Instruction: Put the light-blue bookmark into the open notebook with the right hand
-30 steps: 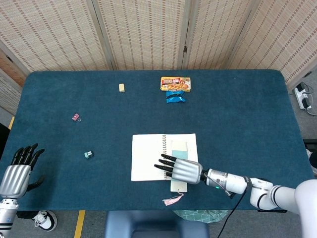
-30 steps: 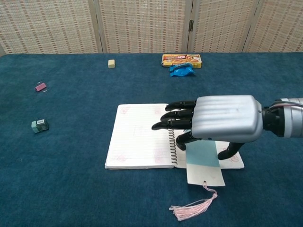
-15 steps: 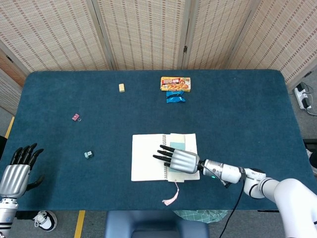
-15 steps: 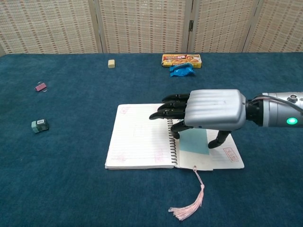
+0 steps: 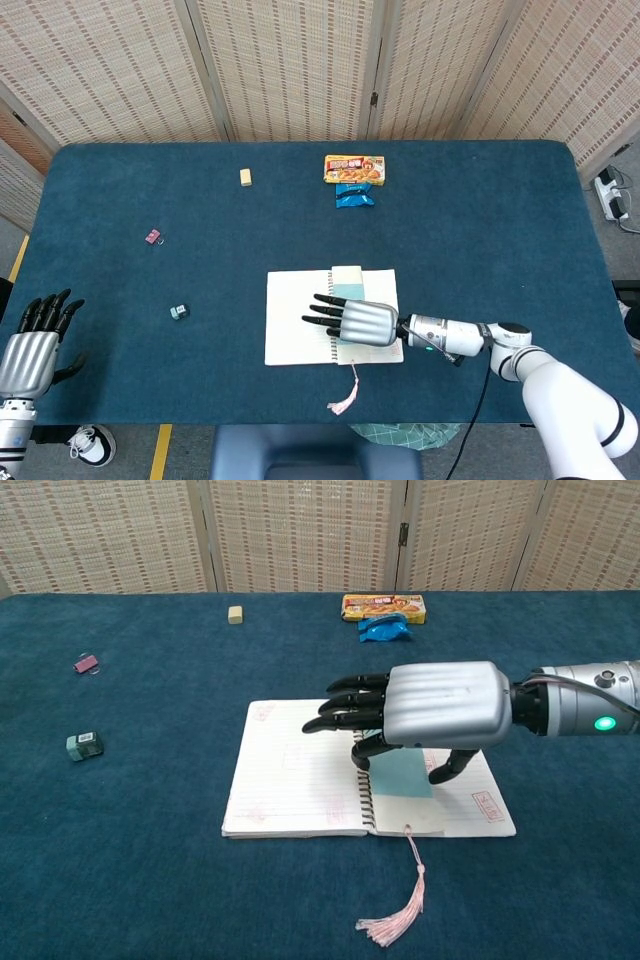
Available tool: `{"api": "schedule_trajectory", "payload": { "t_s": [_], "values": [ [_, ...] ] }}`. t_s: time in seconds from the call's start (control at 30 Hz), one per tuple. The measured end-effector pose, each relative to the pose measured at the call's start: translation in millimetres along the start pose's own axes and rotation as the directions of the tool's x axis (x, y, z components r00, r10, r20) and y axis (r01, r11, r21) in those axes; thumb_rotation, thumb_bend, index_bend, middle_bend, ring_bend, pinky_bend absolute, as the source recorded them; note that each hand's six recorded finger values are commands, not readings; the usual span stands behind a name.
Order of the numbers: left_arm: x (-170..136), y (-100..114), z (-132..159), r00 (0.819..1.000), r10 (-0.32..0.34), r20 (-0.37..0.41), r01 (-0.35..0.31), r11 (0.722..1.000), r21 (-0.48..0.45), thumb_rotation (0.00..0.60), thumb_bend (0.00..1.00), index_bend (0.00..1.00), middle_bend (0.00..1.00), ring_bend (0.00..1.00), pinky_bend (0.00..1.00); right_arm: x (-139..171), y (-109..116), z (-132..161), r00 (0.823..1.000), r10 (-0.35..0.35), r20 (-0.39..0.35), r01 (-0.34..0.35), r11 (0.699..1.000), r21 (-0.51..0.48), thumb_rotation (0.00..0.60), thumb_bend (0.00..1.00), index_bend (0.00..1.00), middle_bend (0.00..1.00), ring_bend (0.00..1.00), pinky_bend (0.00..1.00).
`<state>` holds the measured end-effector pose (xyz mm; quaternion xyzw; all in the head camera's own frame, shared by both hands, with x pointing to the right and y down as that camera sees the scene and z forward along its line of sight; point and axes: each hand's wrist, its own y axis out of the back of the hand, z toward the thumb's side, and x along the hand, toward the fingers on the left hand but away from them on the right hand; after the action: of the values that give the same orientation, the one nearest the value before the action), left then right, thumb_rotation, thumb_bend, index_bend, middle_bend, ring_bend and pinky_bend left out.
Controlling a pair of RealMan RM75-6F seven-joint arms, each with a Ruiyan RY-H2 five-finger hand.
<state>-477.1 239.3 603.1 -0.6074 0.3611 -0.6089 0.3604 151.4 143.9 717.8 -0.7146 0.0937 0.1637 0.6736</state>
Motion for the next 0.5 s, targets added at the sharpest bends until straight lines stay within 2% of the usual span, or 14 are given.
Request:
{"api": "schedule_trajectory", "payload": {
  "t_s": [0.5],
  "values": [
    [1.5,-0.4,-2.1,1.000,-0.001,-0.008,0.001,1.000,0.003,0.600,0.33,0.17,0.07,0.00,0.00,-1.1,-9.9,0.0,1.000,0.001,0.007,-0.001,1.000,-0.011,0.600,0.15,0.49,0.03,0.03,0.00]
  ]
}}
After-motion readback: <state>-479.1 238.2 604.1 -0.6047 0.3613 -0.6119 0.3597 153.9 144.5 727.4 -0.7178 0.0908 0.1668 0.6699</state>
